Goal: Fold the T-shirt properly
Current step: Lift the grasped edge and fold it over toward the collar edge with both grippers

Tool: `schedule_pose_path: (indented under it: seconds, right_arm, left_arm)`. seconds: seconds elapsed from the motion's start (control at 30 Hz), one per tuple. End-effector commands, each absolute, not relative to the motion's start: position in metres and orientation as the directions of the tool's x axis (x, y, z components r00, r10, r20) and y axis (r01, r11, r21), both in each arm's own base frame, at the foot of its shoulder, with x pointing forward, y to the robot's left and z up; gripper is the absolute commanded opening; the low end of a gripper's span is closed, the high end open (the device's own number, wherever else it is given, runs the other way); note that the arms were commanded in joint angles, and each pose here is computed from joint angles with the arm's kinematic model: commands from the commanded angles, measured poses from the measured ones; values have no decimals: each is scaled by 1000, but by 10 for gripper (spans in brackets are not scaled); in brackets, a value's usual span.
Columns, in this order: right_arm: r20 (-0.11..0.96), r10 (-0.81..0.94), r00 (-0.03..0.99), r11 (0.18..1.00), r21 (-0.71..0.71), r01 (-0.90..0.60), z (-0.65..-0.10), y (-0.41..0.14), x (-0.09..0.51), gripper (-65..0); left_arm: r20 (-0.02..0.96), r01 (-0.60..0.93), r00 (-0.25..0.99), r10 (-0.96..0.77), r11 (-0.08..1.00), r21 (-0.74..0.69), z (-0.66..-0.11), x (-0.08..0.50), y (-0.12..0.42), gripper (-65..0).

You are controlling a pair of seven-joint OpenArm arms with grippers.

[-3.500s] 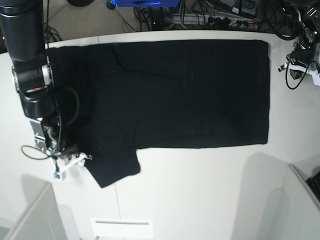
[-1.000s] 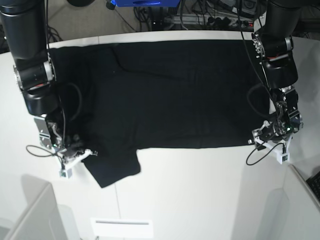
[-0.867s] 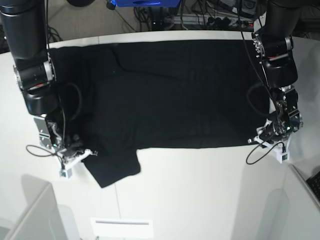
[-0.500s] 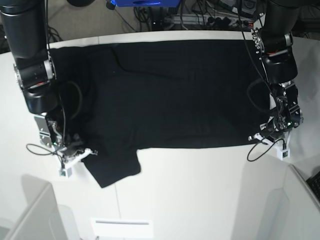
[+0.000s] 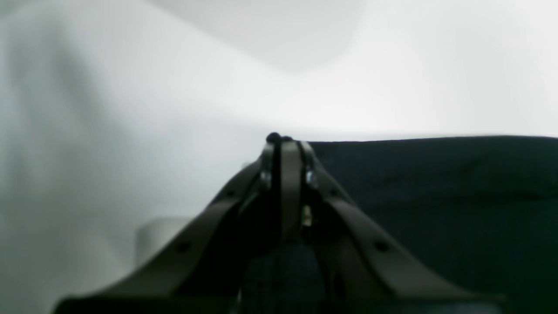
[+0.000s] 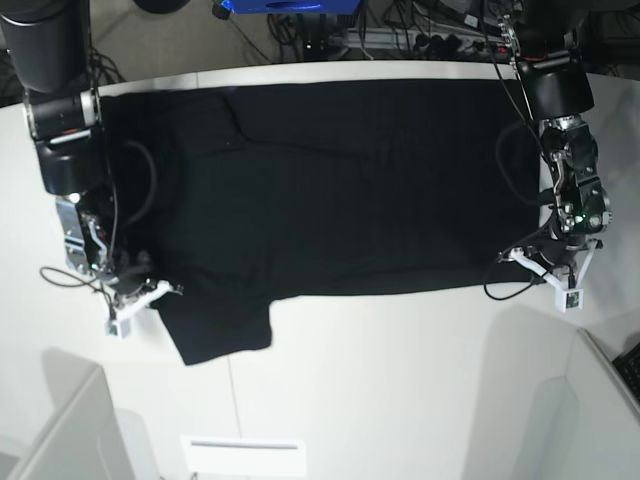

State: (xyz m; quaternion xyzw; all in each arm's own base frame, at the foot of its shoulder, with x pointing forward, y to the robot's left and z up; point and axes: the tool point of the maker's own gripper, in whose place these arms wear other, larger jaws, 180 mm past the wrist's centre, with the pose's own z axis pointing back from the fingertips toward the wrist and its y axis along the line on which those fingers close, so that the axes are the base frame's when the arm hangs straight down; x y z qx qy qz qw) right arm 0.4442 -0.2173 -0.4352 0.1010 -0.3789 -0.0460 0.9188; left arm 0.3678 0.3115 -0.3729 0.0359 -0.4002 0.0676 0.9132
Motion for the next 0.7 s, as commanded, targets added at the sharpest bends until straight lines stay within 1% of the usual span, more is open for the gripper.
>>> schedule_pose_path:
  seconds: [0.0,0.07,0.17,0.27,0.43,0.6,0.67]
  right_arm:
    - [739,-162,654,975,220,-7,-410,-222,461,-650]
    - [753,-149,641,977,213,-22,-404,-224,460,-650]
    - [775,-130,618,977,208,-56,-394,-218,461,-650]
    - [793,-120,598,975,209,-82,-384,-211,464,-650]
    - [815,-113,568,970,215,-115,-372,-200,466,-650]
    - [839,-189,510,963,261,-72,-355,-213,461,-650]
    - [826,-190,531,961,267,-72,-352,-214,458,-650]
  left_arm:
    - [769,-146,635,73,989,27,-352,377,316,-650]
    - [770,-160,629,109,987,-9,-347,373,317,-650]
    - [772,-197,590,236,969,-145,-337,368,319,-650]
    - [749,-207,590,302,953,-222,-334,363,318,-650]
    - [756,-187,594,275,961,-203,-327,351,314,-650]
    - [779,-157,583,231,973,-171,-316,343,308,-650]
    - [779,-151,587,220,975,-162,-316,338,306,-650]
